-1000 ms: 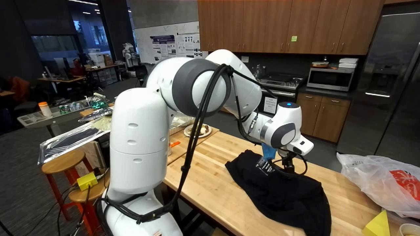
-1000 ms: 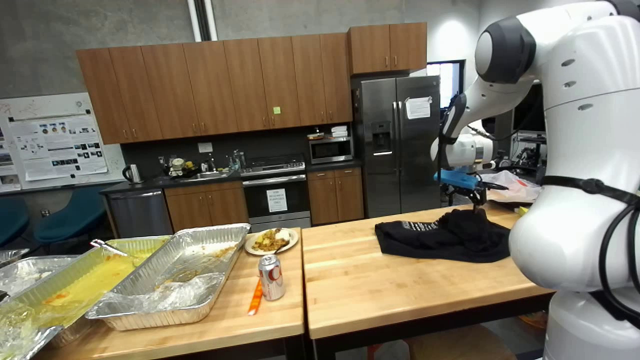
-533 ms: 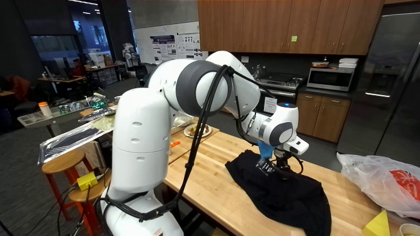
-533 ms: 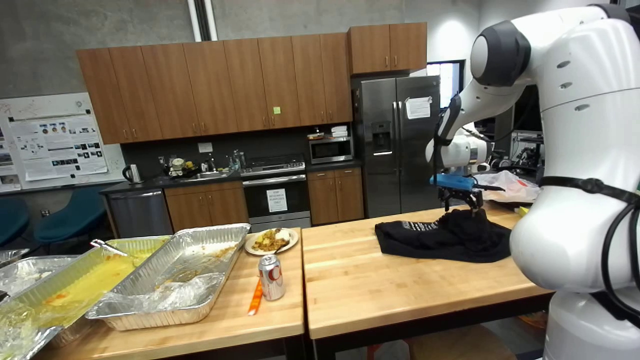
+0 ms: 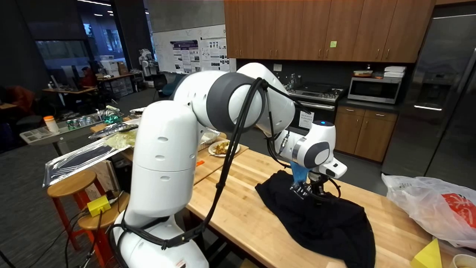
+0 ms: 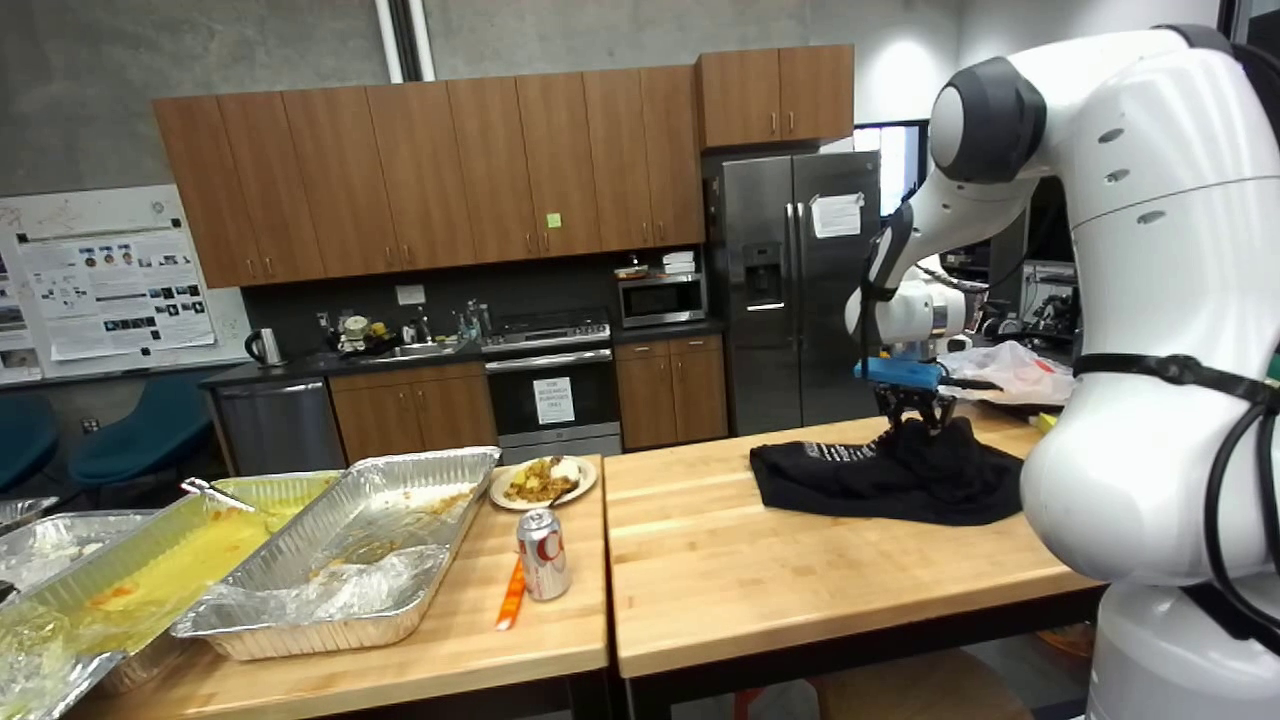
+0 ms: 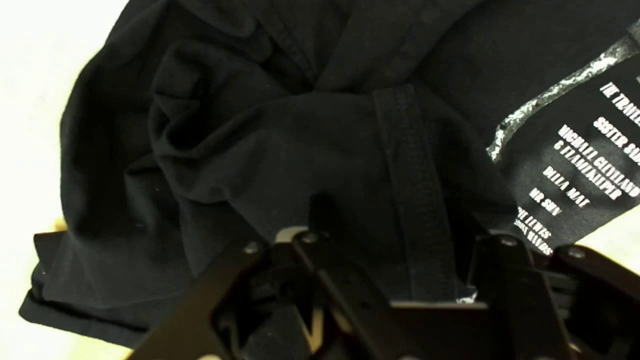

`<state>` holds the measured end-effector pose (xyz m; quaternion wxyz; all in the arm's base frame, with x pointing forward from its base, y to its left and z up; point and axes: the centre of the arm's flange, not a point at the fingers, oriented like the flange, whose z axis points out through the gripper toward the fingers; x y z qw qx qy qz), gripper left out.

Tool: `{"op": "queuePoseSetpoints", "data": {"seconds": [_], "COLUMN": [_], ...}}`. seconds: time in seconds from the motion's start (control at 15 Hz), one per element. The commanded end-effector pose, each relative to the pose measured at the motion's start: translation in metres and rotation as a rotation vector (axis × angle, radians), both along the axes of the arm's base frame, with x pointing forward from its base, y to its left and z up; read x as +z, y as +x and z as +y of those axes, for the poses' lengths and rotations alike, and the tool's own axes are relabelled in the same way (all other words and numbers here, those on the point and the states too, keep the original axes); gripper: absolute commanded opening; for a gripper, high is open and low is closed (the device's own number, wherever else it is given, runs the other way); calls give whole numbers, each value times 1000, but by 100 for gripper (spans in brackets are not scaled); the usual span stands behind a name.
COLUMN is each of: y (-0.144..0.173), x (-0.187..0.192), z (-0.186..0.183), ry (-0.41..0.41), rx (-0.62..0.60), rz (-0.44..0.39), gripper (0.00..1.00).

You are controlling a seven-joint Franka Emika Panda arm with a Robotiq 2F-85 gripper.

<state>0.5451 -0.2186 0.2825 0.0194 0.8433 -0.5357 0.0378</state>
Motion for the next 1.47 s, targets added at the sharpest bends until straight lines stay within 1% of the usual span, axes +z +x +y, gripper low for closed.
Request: {"op": "queuePoseSetpoints", "data": {"seconds": [0.0,0.2,0.27,0.53,0.87,1.07,1.4], "y": [4,6,8,12,6,5,7], "x": [19,40,46,77,101,109,121], "z": [0,-3,-6,-30,-74,-103,-144], "ry": [1,7,5,-19,-49,-75,-83], "rx": [-77,-139,-161,-305,-483,-654,-901], "rz": [-52,-112,-135,-239,-317,-373,-434], "gripper": [27,5,0,1,1,1,1]}}
